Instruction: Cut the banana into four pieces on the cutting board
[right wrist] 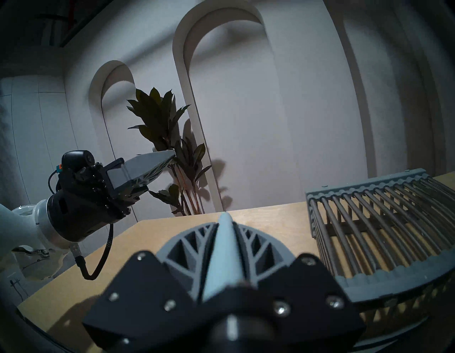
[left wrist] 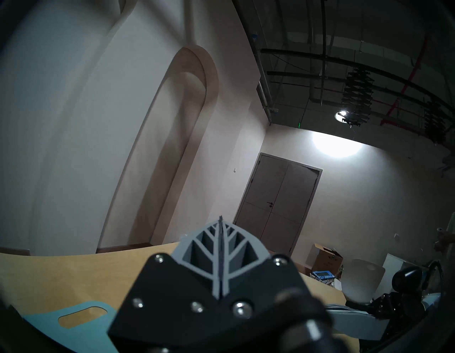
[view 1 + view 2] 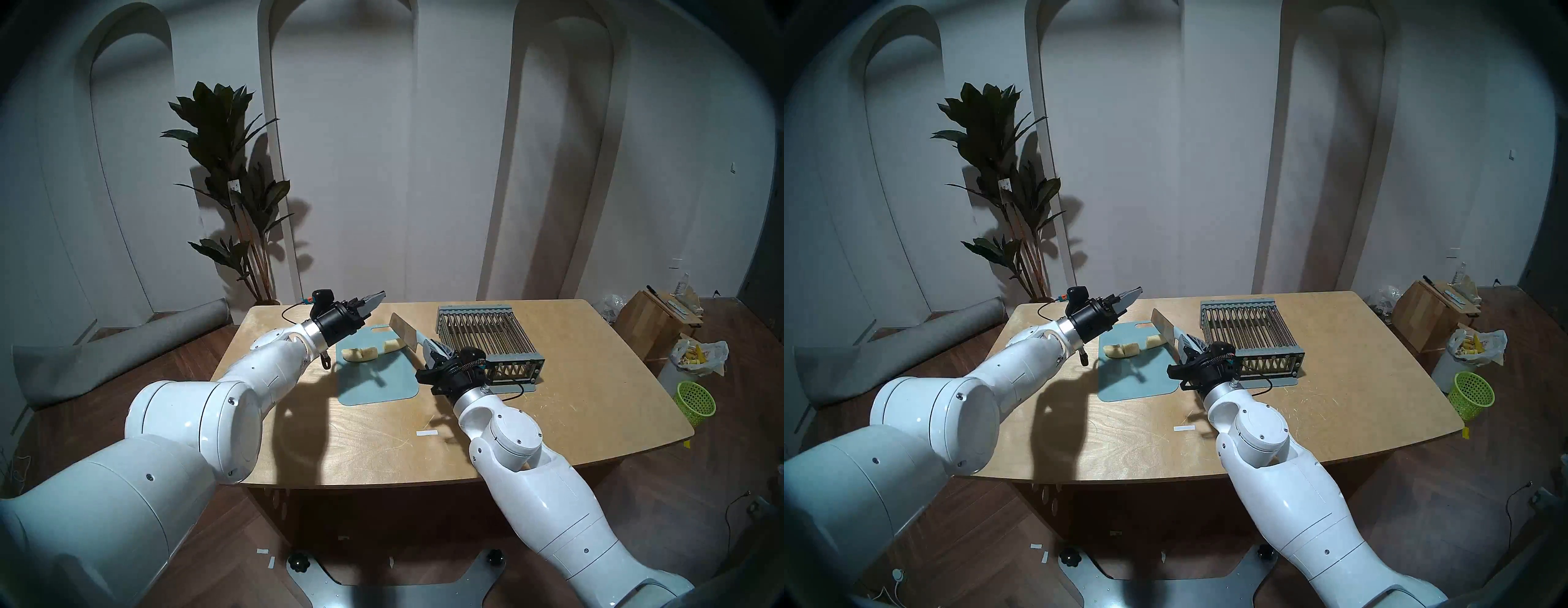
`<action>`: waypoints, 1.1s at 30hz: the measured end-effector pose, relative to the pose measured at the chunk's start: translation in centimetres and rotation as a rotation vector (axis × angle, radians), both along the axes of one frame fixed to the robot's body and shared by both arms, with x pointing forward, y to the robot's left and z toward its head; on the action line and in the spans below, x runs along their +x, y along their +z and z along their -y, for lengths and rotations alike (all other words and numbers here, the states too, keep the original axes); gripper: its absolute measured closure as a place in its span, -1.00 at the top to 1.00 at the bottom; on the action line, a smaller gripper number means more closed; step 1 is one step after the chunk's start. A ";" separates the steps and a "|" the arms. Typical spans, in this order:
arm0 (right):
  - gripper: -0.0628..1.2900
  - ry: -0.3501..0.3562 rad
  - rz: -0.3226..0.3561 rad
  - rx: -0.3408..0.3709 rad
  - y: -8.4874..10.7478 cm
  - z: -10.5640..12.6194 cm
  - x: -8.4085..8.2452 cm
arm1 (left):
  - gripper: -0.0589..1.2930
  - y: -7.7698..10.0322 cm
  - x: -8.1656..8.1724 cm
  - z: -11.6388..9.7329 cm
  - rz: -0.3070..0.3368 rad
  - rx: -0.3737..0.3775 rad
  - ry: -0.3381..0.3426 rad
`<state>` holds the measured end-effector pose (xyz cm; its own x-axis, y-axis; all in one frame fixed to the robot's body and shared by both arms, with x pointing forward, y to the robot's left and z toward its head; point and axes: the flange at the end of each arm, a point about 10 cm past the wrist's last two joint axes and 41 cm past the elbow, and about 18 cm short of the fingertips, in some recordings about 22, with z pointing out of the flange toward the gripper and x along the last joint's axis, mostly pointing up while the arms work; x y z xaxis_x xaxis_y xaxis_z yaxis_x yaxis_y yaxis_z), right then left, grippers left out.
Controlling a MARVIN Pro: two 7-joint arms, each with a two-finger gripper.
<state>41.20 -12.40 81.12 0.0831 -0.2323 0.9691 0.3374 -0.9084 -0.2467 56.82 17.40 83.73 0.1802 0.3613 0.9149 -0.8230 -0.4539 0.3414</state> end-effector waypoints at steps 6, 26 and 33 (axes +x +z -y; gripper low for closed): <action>-0.54 -0.001 -0.016 -0.013 -1.1 0.7 -0.4 | -0.95 -0.4 -0.3 0.9 0.013 0.030 -0.028; -0.53 0.024 -0.009 -0.025 -1.4 1.7 1.5 | -0.95 -0.8 -0.2 1.9 -0.008 0.039 -0.003; -0.53 0.035 -0.003 -0.032 -1.2 2.0 2.5 | -0.95 -1.0 0.0 2.2 -0.017 0.045 0.011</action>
